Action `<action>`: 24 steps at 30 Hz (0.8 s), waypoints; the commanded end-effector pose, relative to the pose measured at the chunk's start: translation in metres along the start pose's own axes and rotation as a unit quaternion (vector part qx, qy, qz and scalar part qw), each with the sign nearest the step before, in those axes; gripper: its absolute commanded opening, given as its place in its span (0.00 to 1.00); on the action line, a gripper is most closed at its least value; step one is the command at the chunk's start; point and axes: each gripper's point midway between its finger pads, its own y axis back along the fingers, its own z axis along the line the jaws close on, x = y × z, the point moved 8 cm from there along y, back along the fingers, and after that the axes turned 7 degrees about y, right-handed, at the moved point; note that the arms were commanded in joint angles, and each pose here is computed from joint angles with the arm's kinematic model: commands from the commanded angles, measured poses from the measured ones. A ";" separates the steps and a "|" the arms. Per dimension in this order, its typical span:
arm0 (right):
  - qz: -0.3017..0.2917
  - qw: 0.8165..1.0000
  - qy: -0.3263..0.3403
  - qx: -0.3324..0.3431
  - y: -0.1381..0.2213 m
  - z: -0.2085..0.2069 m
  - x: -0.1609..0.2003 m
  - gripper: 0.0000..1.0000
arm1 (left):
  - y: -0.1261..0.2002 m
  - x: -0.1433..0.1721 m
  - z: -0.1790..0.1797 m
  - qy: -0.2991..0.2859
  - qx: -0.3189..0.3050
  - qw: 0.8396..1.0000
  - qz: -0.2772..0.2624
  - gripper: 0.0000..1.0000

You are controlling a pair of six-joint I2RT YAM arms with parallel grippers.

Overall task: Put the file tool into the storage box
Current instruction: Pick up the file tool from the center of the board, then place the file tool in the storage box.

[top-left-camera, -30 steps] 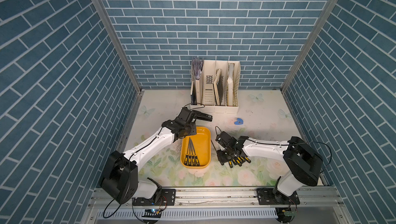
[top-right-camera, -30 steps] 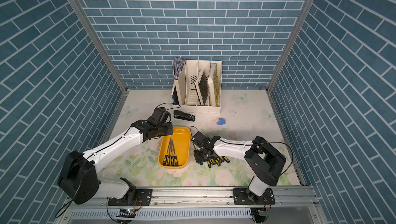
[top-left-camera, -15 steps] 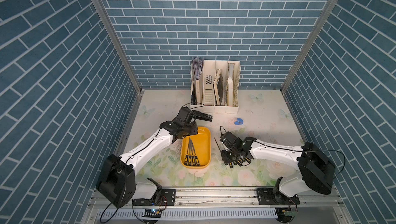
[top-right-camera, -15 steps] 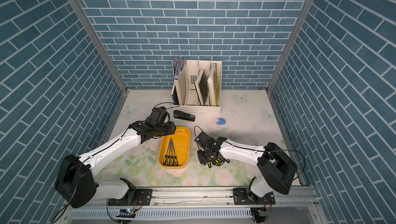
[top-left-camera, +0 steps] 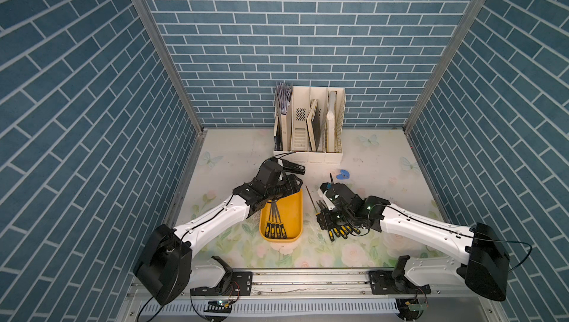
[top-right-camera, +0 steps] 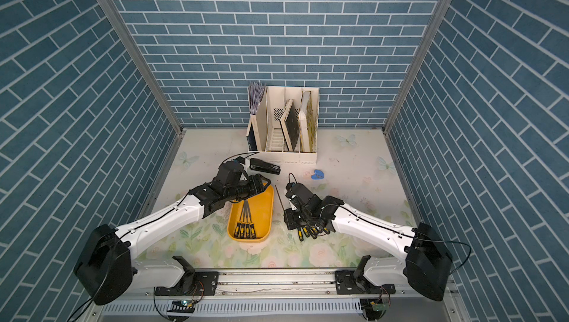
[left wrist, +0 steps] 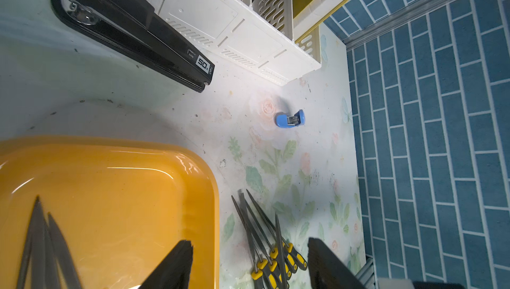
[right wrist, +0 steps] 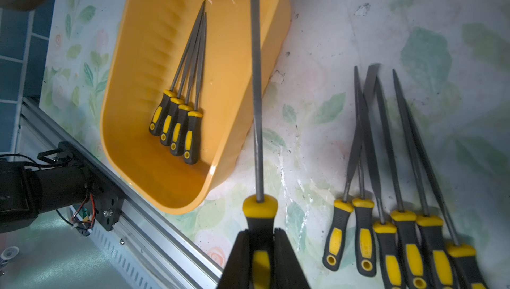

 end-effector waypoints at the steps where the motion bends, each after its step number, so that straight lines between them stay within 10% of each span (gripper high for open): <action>1: -0.009 1.000 0.003 -0.026 0.000 0.014 -0.009 0.06 | -0.011 0.004 0.000 0.023 0.009 1.000 0.004 0.70; 8: -0.015 0.999 0.012 -0.045 -0.001 0.029 -0.019 0.06 | -0.026 0.011 0.001 0.023 0.000 1.000 0.018 0.61; 14: -0.014 0.999 0.012 -0.044 0.000 0.030 -0.021 0.07 | -0.028 0.014 0.004 0.020 -0.008 0.999 0.025 0.00; 18: -0.013 0.999 0.013 -0.041 0.002 0.031 -0.024 0.14 | -0.019 0.012 0.001 0.000 -0.020 0.999 0.026 0.00; 24: -0.009 0.999 0.020 -0.030 0.009 0.025 -0.028 0.68 | 0.004 0.000 -0.001 -0.037 -0.038 0.998 0.022 0.00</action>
